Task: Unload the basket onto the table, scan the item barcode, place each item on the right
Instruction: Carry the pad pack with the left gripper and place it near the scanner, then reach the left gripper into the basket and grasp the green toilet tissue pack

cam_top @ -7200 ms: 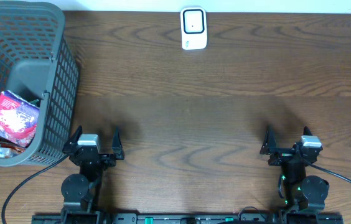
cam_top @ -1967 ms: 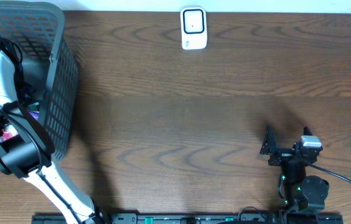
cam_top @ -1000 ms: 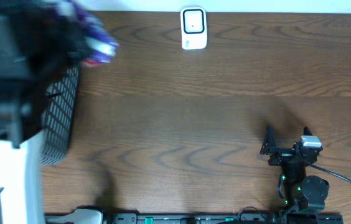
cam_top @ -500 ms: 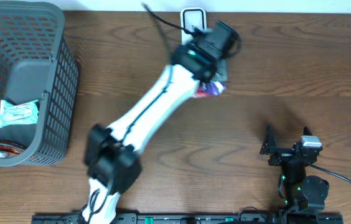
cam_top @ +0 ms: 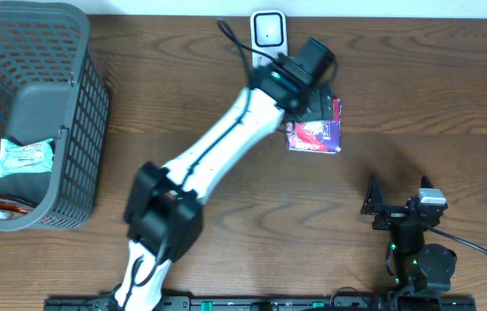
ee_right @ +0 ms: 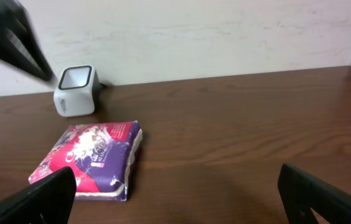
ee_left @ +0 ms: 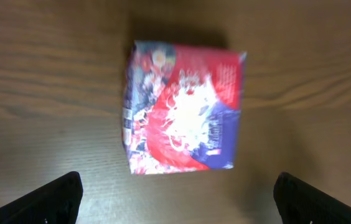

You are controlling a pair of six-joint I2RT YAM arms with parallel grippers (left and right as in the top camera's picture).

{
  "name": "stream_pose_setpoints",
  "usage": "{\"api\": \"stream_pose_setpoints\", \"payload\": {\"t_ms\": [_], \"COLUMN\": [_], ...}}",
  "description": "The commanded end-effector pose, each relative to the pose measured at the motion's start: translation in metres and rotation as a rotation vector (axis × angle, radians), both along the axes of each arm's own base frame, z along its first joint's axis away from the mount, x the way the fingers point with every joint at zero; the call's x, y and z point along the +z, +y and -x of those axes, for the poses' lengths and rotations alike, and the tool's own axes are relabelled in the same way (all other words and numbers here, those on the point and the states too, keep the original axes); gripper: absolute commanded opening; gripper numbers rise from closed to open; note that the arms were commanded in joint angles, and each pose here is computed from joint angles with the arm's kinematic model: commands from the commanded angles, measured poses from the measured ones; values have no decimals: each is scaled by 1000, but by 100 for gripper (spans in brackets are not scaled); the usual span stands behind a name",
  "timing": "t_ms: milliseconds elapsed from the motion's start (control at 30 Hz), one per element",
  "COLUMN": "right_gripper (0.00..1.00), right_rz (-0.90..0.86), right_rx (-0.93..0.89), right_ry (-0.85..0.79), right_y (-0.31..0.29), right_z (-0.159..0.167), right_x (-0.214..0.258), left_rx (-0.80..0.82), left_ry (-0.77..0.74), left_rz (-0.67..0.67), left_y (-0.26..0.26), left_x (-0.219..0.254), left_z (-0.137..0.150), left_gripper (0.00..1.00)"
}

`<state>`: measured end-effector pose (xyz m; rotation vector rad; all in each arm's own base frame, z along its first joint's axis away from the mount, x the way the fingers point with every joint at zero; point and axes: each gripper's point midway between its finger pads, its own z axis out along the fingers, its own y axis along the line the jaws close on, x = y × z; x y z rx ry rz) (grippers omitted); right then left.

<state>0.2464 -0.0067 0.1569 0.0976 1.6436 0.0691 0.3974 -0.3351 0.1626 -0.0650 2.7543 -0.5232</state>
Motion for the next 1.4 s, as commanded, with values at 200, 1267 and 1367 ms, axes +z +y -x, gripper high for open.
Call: {"api": "stream_pose_setpoints", "payload": {"t_ms": [200, 1267, 1367], "right_gripper": [99, 99, 99], "right_rz": [10, 10, 10], "right_rx": [-10, -10, -10], "right_ry": [1, 1, 0], "right_y": [-2, -2, -2], "right_z": [0, 0, 0], "right_x": [0, 0, 0], "left_rx": [246, 1345, 1346], "left_ry": [-425, 158, 177], "left_rz": [94, -336, -338], "left_y": [204, 582, 589], "left_x": [216, -35, -59], "left_z": [-4, 54, 45], "left_gripper": [98, 98, 98]}}
